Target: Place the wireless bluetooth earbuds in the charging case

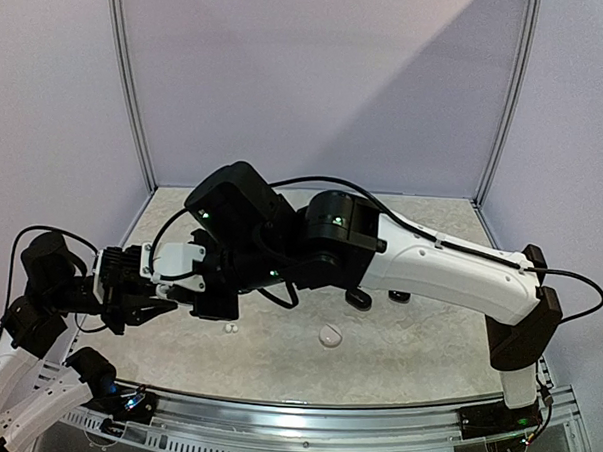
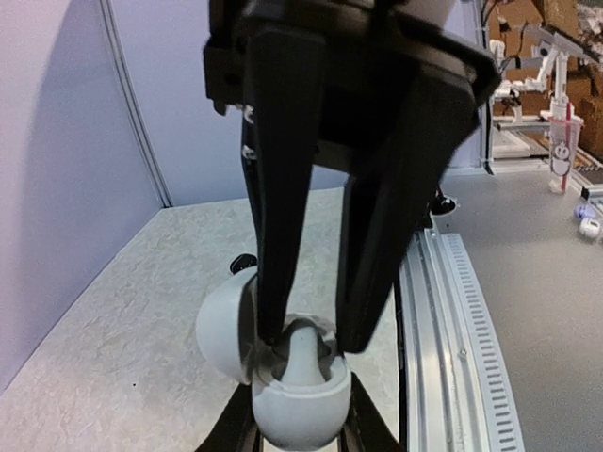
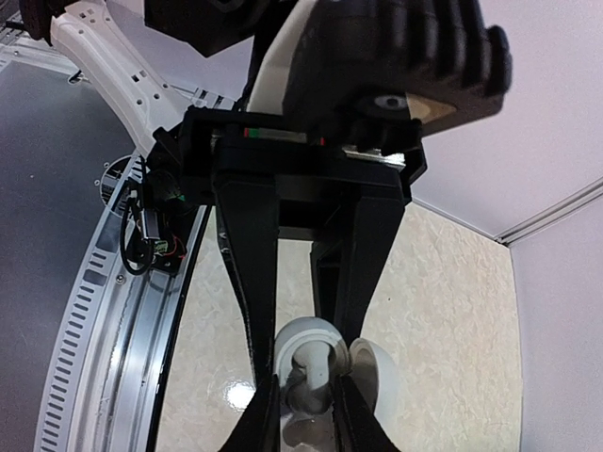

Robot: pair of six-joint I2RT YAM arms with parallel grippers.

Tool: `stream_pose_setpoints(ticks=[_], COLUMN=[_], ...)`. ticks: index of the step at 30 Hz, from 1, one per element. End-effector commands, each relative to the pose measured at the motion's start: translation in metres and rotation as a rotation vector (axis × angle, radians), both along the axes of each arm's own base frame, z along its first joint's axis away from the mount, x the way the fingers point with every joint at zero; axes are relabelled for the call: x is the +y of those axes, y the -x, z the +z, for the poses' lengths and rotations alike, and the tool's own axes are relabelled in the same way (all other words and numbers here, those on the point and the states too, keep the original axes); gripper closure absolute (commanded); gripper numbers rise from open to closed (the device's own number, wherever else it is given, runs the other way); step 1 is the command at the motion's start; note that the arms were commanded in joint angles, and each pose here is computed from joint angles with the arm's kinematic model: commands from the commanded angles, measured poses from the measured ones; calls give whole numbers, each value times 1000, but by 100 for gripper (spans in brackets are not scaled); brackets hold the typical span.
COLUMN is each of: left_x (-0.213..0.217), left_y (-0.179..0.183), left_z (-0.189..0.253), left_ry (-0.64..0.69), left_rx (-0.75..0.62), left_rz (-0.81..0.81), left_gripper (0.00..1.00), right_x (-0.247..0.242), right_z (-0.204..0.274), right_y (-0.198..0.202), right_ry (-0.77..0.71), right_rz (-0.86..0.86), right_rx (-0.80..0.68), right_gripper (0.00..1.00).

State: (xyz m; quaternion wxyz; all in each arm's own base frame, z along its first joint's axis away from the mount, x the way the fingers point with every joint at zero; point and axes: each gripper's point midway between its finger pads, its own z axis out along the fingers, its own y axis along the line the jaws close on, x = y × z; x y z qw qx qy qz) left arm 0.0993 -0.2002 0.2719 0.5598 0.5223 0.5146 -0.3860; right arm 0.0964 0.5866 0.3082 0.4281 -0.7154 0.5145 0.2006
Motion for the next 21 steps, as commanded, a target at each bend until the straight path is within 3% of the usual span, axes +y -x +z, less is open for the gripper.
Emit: stream_pose_setpoints(ticks=[1, 10, 13, 16, 21], left_x=[-1, 0, 2, 4, 11], left_y=[1, -17, -23, -26, -39], left_z=[16, 14, 15, 17, 17], left_ry=[65, 136, 150, 163, 189], left_rx=[30, 221, 242, 243, 284], left_rz=[9, 91, 129, 148, 232], left_gripper=[100, 100, 100, 100, 100], right_x=[-1, -8, -12, -15, -26], right_z=[-16, 52, 80, 99, 119], right_y=[-9, -3, -3, -11, -46], right_ry=[39, -137, -219, -293, -418], right_rz=[-42, -14, -4, -20, -123], right_rx=[13, 35, 60, 99, 176], right_gripper=[76, 70, 61, 53, 49])
